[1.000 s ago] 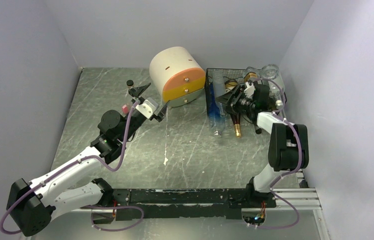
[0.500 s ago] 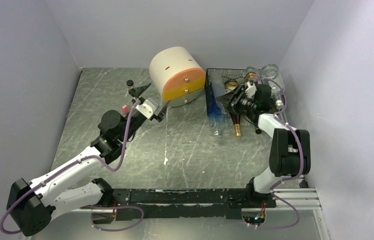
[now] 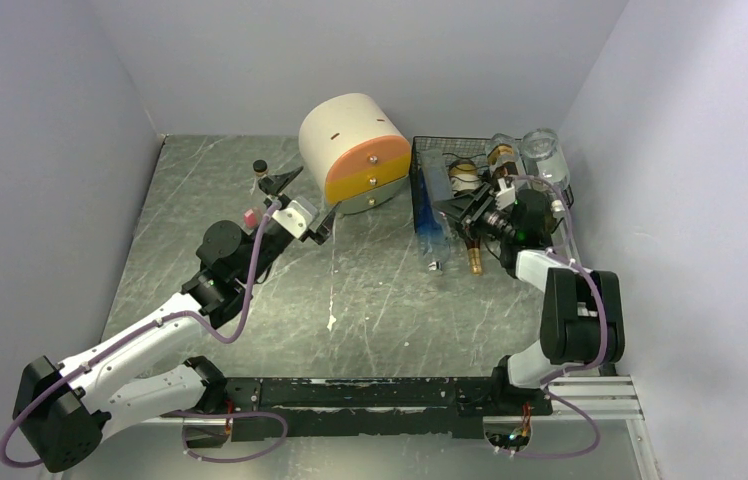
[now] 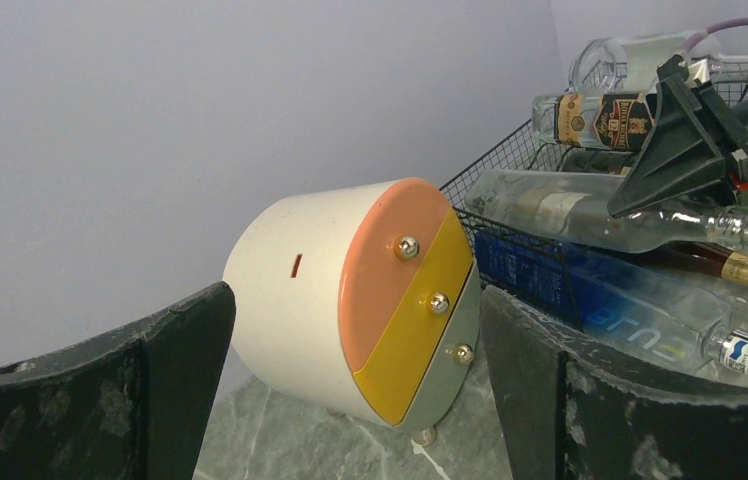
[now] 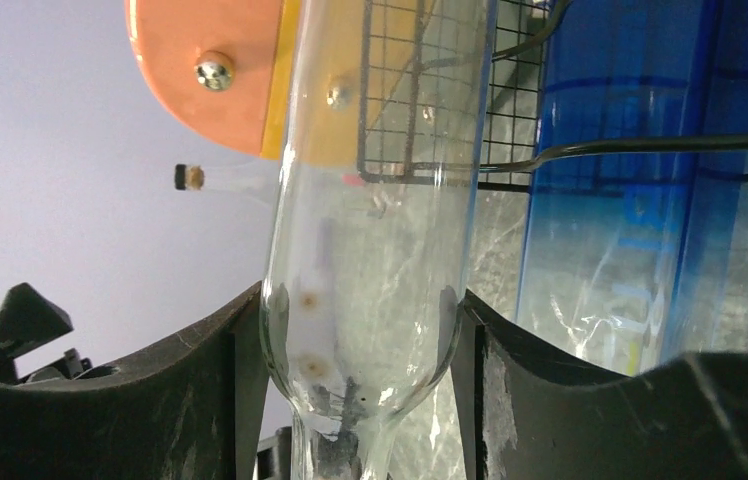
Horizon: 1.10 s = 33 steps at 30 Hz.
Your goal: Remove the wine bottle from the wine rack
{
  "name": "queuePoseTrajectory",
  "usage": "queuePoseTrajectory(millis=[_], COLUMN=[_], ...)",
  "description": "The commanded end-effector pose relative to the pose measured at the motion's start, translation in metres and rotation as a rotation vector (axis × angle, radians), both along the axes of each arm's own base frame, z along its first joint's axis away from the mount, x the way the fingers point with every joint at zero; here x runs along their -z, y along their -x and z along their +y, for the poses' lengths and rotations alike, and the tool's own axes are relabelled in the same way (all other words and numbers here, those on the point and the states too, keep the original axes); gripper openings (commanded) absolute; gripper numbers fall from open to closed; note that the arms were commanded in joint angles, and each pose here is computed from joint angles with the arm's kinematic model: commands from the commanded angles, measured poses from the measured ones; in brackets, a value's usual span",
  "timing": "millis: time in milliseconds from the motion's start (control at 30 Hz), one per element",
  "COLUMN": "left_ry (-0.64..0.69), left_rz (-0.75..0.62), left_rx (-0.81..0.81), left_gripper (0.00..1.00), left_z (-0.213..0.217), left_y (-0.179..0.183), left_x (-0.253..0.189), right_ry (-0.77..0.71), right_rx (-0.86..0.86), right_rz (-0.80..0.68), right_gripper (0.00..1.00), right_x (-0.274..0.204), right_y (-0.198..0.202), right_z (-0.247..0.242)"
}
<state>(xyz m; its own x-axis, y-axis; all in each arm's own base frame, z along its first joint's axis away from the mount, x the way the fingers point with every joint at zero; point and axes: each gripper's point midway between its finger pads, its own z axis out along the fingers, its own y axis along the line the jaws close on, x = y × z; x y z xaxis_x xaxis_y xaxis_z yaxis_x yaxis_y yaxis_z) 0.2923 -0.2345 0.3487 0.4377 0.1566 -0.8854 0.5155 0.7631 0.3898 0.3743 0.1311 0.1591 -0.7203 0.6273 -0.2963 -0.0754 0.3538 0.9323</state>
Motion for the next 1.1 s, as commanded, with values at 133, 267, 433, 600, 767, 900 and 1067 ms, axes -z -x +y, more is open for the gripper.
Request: queuePoseTrajectory(millis=[133, 267, 433, 600, 767, 900, 1067], left_ry=[0.014, 0.025, 0.042, 0.048, 0.051, 0.050, 0.033], left_rz=[-0.016, -0.021, -0.026, -0.023, -0.015, -0.006, 0.015], left_rx=[0.035, 0.043, 0.047, 0.059, 0.098, 0.133, 0.200], left_gripper=[0.95, 0.95, 0.95, 0.95, 0.94, 0.95, 0.95], left_z=[-0.006, -0.006, -0.004, -0.006, -0.013, -0.019, -0.035], left_y=[0.005, 0.008, 0.011, 0.013, 0.017, 0.021, 0.027], left_x=[-0.005, -0.010, -0.015, -0.017, -0.018, -0.016, -0.008], right_ry=[-0.061, -0.085, -0.087, -0.105, -0.059, -0.022, 0.021], right_rx=[0.074, 0.090, 0.098, 0.101, 0.105, 0.085, 0.028], right_rz=[-0.202, -0.214, -0.181, -0.192, -0.213, -0.212, -0.175], right_gripper=[0.12, 0.11, 0.11, 0.10, 0.09, 0.09, 0.08], right_x=[-0.061, -0.073, -0.071, -0.078, -0.093, -0.101, -0.099], right_y=[0.006, 0.011, 0.013, 0.021, 0.030, 0.040, 0.057], right_z=[-0.021, -0.029, -0.034, -0.038, -0.040, -0.038, -0.032])
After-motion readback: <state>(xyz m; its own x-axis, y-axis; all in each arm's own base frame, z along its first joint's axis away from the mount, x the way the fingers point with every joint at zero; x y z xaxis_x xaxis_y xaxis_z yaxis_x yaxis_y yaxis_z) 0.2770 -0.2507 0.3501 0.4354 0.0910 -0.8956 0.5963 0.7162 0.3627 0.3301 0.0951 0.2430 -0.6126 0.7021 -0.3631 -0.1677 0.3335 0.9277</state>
